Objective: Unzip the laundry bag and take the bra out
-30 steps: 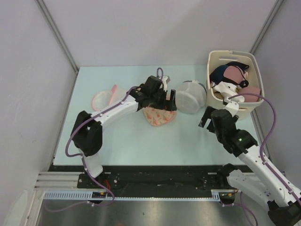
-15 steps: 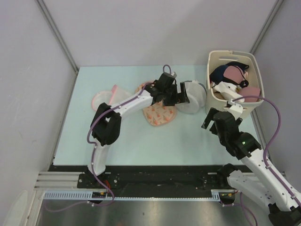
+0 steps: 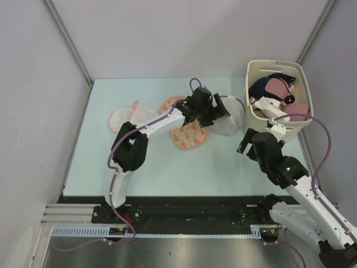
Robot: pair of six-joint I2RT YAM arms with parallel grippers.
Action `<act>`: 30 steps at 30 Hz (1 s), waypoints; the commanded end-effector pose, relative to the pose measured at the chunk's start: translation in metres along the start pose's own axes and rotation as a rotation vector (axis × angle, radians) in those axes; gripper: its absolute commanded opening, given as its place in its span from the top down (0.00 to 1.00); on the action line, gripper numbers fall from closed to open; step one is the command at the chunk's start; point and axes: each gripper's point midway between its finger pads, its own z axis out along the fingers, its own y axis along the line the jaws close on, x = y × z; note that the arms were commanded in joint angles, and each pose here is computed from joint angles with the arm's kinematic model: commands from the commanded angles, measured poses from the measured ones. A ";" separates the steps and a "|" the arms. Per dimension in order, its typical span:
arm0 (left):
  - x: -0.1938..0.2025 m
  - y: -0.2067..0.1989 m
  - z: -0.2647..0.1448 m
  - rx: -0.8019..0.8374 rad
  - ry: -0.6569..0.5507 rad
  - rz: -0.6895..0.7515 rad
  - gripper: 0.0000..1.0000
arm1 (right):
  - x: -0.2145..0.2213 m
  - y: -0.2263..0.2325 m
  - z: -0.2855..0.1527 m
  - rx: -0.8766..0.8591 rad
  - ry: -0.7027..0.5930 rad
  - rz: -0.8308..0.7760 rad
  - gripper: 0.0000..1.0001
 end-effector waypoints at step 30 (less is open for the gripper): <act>-0.068 0.020 -0.061 0.058 -0.136 0.130 1.00 | -0.009 0.013 -0.018 -0.080 -0.043 0.089 0.00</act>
